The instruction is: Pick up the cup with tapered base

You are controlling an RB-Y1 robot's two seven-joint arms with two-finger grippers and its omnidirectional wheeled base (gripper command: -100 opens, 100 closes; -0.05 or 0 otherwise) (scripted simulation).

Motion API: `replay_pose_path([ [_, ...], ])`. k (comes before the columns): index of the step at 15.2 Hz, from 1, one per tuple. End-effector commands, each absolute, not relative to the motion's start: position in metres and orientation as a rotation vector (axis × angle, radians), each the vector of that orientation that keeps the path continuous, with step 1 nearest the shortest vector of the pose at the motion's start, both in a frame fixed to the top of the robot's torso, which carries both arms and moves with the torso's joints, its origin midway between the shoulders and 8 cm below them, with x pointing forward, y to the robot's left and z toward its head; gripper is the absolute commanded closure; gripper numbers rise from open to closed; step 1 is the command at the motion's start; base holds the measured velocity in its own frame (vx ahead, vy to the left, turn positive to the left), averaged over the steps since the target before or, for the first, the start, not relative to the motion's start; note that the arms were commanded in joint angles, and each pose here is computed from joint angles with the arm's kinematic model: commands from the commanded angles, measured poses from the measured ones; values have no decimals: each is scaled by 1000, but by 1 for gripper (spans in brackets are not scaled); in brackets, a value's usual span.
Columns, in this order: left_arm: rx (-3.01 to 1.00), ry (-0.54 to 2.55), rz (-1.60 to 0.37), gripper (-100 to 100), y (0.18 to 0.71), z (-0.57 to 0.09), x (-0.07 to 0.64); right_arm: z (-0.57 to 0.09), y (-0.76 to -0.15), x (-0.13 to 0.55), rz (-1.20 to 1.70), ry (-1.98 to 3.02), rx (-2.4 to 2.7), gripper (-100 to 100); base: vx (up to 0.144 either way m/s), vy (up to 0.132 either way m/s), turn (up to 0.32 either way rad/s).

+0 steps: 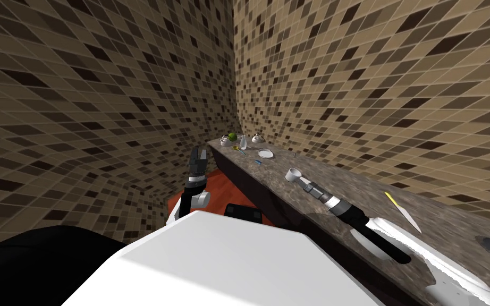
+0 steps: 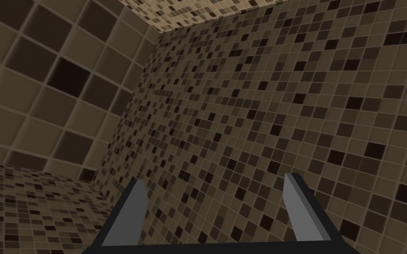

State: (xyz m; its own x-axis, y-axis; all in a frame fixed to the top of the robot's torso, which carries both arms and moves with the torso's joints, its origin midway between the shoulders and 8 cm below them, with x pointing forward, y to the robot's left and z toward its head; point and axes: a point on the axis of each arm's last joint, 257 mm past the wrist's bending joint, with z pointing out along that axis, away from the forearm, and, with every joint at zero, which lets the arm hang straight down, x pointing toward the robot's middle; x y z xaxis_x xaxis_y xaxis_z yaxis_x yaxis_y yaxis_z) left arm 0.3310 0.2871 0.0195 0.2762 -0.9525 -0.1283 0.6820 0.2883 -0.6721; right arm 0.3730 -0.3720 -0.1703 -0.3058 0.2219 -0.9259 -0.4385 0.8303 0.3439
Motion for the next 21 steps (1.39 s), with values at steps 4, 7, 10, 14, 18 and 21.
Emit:
replay_pose_path([
  [4,-554,579,-1176,0,287,20,331,-182,-403,371,564,1872,-253,-100,21,39,149],
  [7,-554,580,-1176,0,287,20,331,-188,-421,368,514,1928,-292,-100,28,36,116],
  [10,-554,580,-1176,0,287,20,331,-194,-439,365,461,1986,-337,-100,22,38,130],
  [14,-554,580,-1176,0,287,20,331,-199,-456,360,410,2043,-378,-100,20,26,112],
  [18,-554,580,-1176,0,287,20,331,-209,-491,348,316,2156,-450,-100,23,38,150],
  [21,-554,580,-1176,0,287,20,331,-214,-508,341,271,2213,-487,-100,16,35,123],
])
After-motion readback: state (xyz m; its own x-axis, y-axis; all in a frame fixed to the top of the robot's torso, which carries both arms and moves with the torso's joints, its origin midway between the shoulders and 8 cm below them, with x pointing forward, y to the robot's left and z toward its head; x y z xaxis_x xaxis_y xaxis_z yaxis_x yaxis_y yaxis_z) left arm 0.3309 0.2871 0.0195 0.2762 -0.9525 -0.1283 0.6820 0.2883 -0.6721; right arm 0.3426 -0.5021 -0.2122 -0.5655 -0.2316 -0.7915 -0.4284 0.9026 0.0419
